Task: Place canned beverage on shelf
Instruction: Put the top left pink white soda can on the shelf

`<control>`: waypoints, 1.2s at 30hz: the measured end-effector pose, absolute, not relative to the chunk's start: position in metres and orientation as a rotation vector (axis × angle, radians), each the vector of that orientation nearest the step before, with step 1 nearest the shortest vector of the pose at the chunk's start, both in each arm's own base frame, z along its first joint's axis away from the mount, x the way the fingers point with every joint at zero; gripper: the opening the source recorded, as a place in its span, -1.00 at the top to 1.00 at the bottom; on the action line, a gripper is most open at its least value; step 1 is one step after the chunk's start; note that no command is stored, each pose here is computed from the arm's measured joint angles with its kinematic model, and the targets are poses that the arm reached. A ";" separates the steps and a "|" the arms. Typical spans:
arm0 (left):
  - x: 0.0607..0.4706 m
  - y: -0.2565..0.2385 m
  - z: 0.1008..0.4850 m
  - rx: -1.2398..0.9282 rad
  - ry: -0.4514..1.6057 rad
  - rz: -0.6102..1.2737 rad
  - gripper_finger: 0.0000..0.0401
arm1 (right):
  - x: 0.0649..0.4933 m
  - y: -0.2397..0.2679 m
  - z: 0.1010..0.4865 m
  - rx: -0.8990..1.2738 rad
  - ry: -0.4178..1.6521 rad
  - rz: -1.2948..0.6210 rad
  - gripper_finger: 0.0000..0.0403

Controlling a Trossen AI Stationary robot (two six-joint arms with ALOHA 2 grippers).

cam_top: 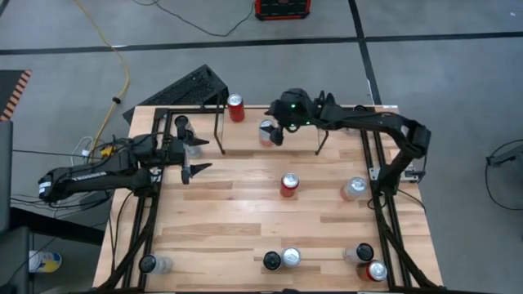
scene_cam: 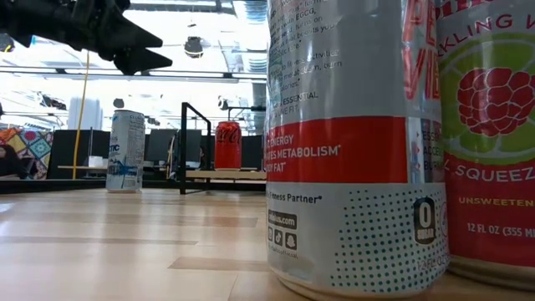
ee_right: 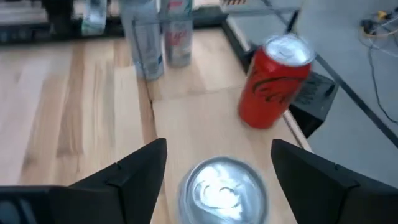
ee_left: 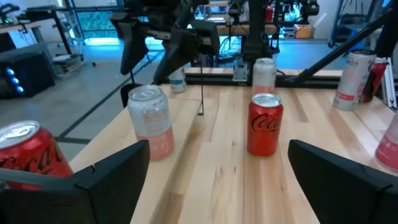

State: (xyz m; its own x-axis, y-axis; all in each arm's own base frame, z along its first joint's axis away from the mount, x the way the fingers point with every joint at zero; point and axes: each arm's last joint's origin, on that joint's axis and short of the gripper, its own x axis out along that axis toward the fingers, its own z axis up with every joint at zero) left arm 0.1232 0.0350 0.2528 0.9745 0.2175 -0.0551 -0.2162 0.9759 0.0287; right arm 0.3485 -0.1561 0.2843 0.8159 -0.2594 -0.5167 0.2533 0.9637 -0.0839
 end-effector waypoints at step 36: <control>0.123 0.034 0.247 -0.008 0.118 0.208 -0.84 | 0.353 -0.177 0.284 0.001 0.516 -0.294 -0.58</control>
